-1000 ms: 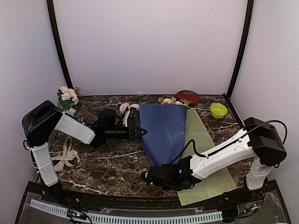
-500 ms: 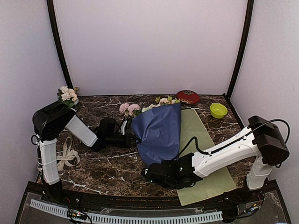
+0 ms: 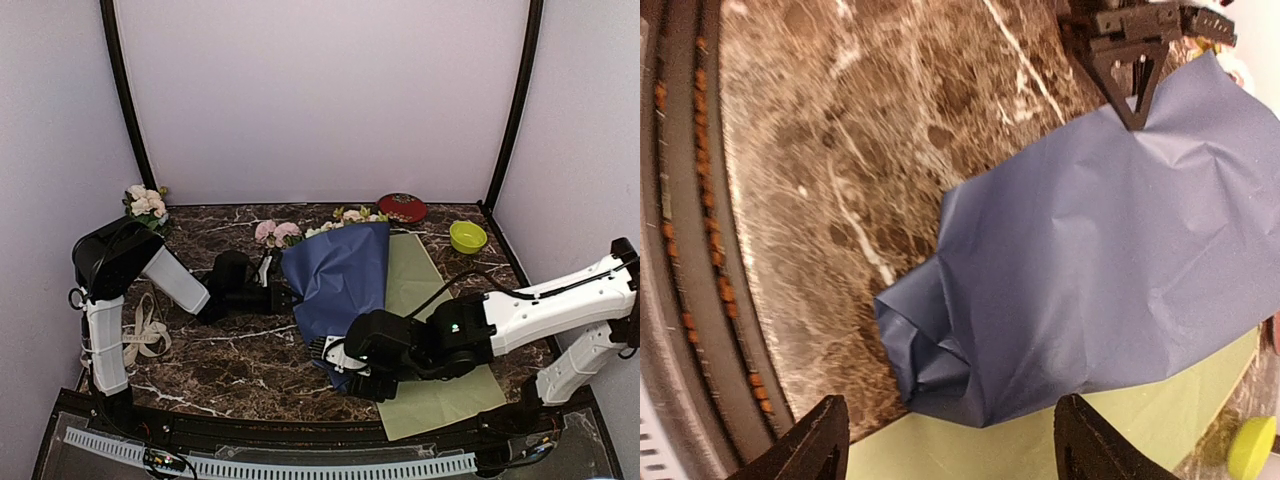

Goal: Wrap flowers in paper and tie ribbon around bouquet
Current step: Fold the two-thirds-folded wrapping paper at the center of the board, then press the fold line at the center of the board.

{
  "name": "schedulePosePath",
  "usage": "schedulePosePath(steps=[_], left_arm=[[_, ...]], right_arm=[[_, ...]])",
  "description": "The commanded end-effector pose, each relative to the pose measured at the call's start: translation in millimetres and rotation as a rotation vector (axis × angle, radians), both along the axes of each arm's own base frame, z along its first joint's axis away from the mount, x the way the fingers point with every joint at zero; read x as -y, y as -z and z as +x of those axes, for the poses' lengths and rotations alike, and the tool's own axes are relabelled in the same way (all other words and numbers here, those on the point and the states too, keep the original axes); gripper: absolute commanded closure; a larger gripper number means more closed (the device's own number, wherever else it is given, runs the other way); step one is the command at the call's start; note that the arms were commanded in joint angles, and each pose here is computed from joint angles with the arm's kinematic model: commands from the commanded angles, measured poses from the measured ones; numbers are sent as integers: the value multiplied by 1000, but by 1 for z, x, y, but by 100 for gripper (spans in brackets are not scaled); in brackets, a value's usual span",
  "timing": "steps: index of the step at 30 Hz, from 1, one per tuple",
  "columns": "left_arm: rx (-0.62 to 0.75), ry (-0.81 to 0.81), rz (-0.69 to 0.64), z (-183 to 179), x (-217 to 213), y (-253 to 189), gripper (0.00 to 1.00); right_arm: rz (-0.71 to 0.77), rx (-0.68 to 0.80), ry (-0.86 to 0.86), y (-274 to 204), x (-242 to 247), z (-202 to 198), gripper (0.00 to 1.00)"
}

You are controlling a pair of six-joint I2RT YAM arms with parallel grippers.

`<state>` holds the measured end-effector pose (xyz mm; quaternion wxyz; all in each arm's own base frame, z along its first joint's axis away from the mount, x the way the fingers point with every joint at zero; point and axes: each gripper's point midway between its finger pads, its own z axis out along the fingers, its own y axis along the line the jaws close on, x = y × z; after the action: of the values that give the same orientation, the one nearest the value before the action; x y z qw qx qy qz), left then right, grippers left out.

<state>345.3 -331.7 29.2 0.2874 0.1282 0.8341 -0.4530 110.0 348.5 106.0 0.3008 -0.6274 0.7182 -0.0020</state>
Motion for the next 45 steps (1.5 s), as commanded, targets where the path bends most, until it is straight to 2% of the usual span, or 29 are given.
schedulePosePath(steps=[1,3,4,5,9,11,13,17,21,29,34,40,42,45], left_arm=[[-62,-33,71,-2,-14,30,100],[-68,-27,67,-4,-13,30,100],[-68,-26,64,-4,-13,30,100],[-70,-24,60,-4,-13,29,100],[-70,-24,61,-5,-13,29,100],[-67,-25,63,-5,-13,28,100],[-65,-27,65,-4,-14,28,100],[-62,-30,73,-3,-14,29,100],[-58,-33,83,-3,-16,30,100],[-43,-29,110,1,-15,31,100],[-36,-17,118,2,-14,30,100],[-30,-15,111,3,-13,26,100],[-33,-14,113,3,-13,26,100],[-34,-13,117,2,-13,26,100]], right_arm=[[195,-181,-29,-36,-4,-34,26],[308,-175,-7,-57,-7,-24,22],[377,-186,16,-67,-10,-14,24],[432,-211,50,-74,-14,-1,29],[566,-282,192,-76,-26,56,59],[552,-290,223,-61,-33,70,71],[505,-309,224,-38,-39,72,80],[399,-389,229,15,-43,65,90],[342,-493,223,55,-34,39,99],[235,-580,194,82,-12,-26,100],[298,-572,169,45,0,-32,100],[458,-437,213,-6,-6,11,100],[435,-404,246,2,-9,25,98],[323,-415,293,37,-6,33,99]])
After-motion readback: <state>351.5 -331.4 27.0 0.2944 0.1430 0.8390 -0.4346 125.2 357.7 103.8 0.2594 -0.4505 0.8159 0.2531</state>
